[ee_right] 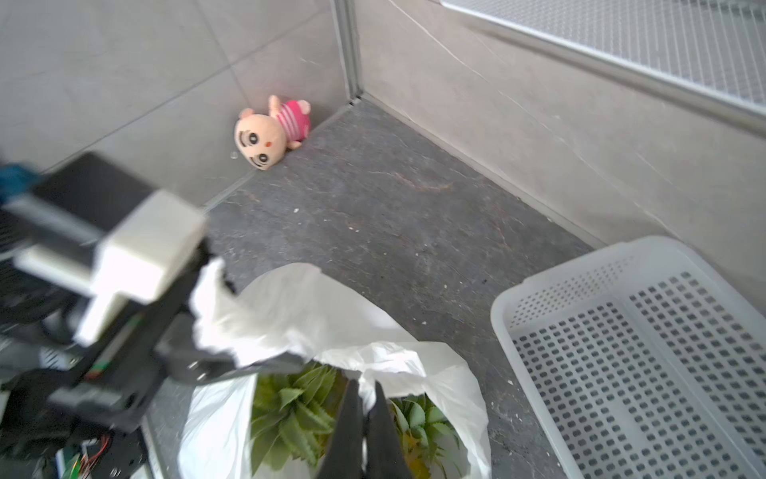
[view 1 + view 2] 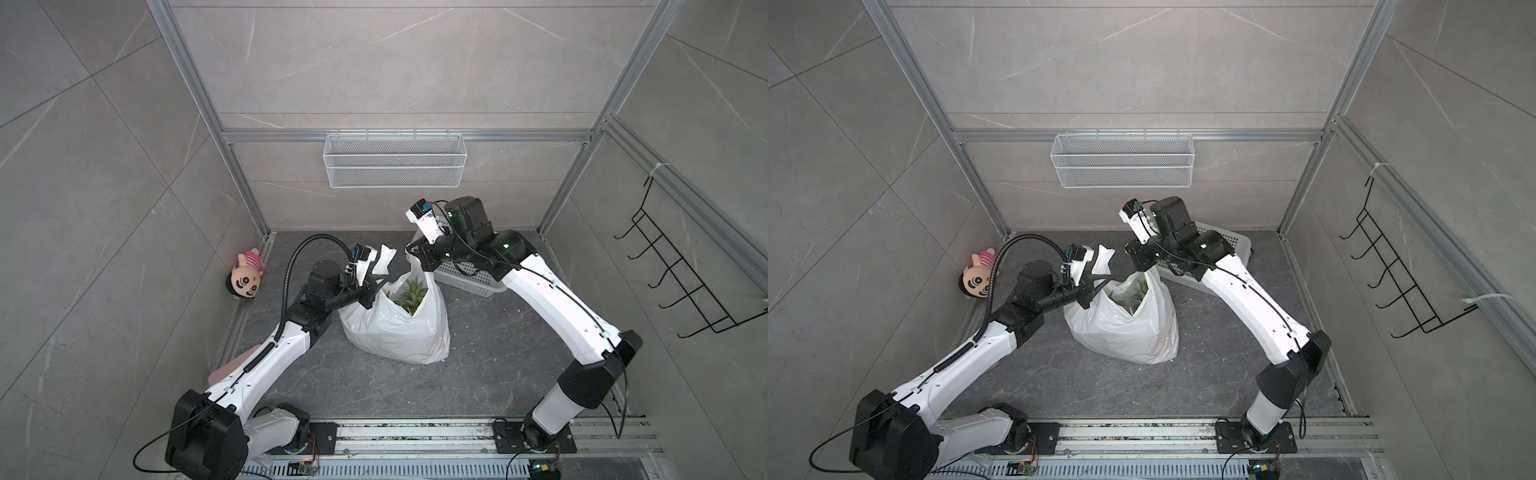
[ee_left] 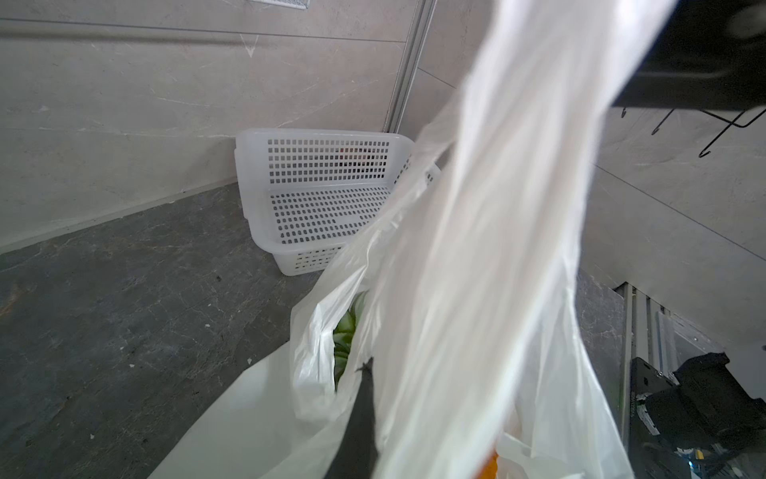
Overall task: Place the pineapple into a plastic bag & tie a knot
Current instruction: Cross the plastic bag at the center of the board.
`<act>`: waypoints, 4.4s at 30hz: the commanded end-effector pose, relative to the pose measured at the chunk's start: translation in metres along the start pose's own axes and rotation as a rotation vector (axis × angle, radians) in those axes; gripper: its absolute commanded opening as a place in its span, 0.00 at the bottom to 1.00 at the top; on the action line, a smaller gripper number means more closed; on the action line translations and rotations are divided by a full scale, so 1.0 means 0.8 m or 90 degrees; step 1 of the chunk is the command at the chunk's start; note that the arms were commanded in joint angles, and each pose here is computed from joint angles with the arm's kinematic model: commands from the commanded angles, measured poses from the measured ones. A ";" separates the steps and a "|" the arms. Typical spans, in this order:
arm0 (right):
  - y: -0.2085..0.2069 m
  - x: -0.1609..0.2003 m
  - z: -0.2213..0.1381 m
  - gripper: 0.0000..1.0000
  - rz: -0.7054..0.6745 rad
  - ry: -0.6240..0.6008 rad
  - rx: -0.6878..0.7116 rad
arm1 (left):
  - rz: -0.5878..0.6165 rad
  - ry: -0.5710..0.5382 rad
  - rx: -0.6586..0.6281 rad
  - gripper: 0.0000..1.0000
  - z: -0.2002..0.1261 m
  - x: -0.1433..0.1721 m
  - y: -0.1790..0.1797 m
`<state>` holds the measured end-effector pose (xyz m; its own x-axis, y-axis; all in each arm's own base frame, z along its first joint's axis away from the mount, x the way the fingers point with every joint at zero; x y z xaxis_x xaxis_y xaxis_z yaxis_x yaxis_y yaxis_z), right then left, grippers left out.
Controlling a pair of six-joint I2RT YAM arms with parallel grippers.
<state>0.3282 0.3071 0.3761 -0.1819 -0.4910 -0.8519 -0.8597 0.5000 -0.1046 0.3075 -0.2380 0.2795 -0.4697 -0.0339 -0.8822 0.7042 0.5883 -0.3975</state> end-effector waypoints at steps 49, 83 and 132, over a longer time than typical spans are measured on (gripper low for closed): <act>0.084 -0.017 0.050 0.00 -0.208 -0.019 -0.165 | 0.127 0.027 0.189 0.34 -0.025 -0.026 -0.055; 0.092 -0.027 0.058 0.00 -0.166 -0.043 -0.188 | 0.138 -0.039 0.255 0.63 -0.026 -0.046 -0.072; 0.065 -0.042 0.009 0.42 -0.096 -0.089 -0.085 | 0.127 -0.053 0.200 0.00 -0.019 -0.038 -0.052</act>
<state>0.2940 0.3741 0.3637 0.0151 -0.5136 -0.8579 -0.9608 0.2301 -0.1547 0.2898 -0.2516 0.3120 -0.3425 -0.0089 -0.9395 0.8892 0.3199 -0.3271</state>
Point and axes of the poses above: each gripper's point midway between its finger pads, its own z axis out along the fingers, its own y axis along the line the jaws close on, x = y × z, the point moved 1 cm from there along -z, back along the fingers, and after that the axes turned 11 degrees about -z, right-handed, at the moved point
